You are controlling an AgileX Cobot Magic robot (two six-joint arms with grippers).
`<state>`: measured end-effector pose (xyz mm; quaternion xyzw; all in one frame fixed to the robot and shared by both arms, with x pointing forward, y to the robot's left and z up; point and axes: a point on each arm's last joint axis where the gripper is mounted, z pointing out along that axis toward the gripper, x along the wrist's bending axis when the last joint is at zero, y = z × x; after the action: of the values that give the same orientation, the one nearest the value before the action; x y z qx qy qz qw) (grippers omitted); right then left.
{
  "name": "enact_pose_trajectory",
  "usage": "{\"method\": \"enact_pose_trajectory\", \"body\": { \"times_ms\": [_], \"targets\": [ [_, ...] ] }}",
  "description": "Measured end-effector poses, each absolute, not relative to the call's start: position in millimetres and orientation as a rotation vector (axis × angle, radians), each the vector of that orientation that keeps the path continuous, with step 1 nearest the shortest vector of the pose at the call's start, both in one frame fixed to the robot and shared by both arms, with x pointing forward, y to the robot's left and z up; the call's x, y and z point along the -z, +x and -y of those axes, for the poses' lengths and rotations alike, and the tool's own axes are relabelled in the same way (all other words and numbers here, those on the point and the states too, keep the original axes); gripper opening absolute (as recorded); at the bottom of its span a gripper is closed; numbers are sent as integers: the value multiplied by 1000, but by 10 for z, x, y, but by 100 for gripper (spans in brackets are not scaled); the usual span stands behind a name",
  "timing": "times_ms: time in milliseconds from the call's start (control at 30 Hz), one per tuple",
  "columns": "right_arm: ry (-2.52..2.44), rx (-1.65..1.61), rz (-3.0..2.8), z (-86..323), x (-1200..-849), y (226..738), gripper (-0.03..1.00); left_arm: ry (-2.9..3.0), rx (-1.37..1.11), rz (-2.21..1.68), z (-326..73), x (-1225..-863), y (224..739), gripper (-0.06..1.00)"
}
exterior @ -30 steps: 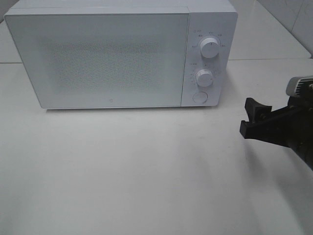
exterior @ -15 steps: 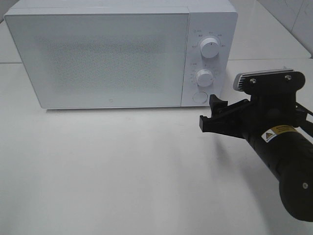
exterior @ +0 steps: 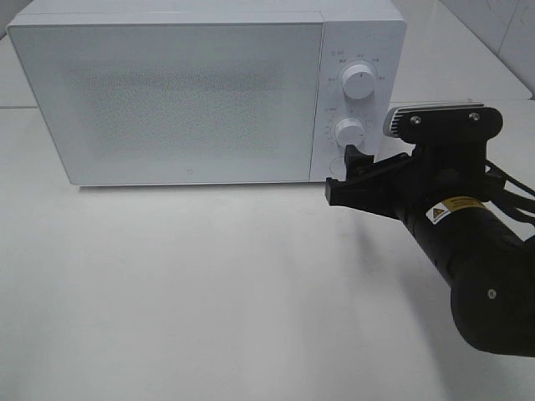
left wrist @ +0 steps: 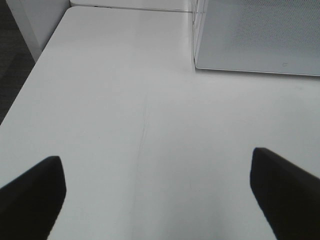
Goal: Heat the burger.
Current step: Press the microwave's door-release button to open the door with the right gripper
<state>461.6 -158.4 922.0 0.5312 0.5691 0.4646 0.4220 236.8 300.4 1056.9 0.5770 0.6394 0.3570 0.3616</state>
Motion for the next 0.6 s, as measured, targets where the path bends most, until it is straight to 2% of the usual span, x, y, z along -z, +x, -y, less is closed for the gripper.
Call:
{"method": "enact_pose_trajectory", "body": {
  "times_ms": [333,600],
  "targets": [
    [1570,-1339,-1271,1583,-9215,4615,75,1486,-920,-1647,-3004,-10569,2368,92],
    [1977,-1543,-1012,1569,-9153,4598,66,1486,-920,-1647,-3004,-10569,2368,92]
  ]
}}
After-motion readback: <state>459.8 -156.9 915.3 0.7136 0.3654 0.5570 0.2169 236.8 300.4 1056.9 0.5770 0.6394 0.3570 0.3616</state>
